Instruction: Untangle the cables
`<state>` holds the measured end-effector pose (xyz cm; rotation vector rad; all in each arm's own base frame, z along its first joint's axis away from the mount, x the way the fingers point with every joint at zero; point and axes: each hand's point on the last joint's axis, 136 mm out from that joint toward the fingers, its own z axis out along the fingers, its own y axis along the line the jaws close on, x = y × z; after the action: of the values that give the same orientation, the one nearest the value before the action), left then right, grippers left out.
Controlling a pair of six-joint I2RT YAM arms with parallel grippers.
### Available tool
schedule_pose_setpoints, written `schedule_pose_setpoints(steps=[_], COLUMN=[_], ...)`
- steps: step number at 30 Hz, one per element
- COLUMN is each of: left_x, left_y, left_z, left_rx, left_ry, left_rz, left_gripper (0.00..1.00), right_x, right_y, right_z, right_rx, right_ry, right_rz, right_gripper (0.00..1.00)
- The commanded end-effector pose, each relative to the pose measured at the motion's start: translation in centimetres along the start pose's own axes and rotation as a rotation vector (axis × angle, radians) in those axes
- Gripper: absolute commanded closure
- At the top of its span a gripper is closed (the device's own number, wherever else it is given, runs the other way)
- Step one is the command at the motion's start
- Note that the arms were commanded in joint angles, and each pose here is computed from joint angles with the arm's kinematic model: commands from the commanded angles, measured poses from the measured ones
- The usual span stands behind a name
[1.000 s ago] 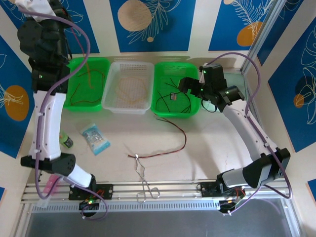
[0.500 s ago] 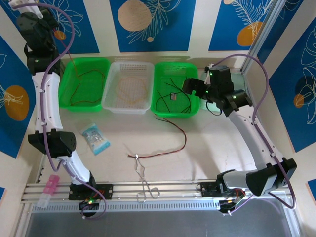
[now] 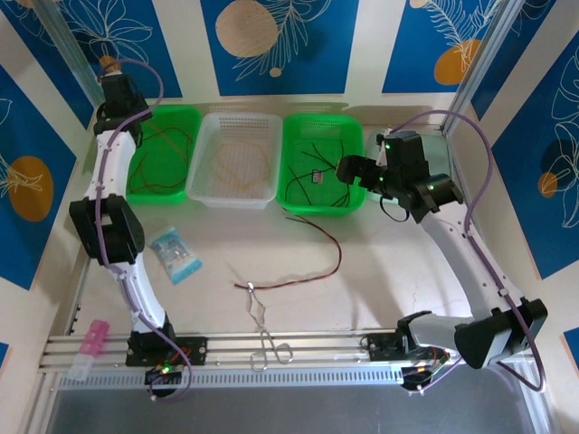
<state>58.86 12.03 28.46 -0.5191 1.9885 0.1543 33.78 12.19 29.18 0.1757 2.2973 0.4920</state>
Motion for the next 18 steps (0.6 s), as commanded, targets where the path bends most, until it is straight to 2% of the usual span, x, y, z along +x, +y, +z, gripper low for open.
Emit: schedule_pose_setpoints(steps=[1,8,18], left_x=[1.6,7.1,14.9], left_y=[1.7,2.8,1.8], left_z=[0.7,3.6,6.4], left_rx=[-0.062,-0.067,-0.021], left_ry=[0.060,0.263,0.487], left_rz=[-0.068,-0.173,-0.189], left_gripper=[1.00,1.00,1.00], right_x=[0.0,-0.2,-0.1], right_y=[-0.2,-0.2,-0.1], right_z=[-1.1,-1.7,-2.0], right_rx=[-0.001,-0.003,-0.006], right_ry=[-0.012,-0.016,-0.014], right_rz=[0.005,0.007,0.020], right_gripper=[0.02,0.02,0.02])
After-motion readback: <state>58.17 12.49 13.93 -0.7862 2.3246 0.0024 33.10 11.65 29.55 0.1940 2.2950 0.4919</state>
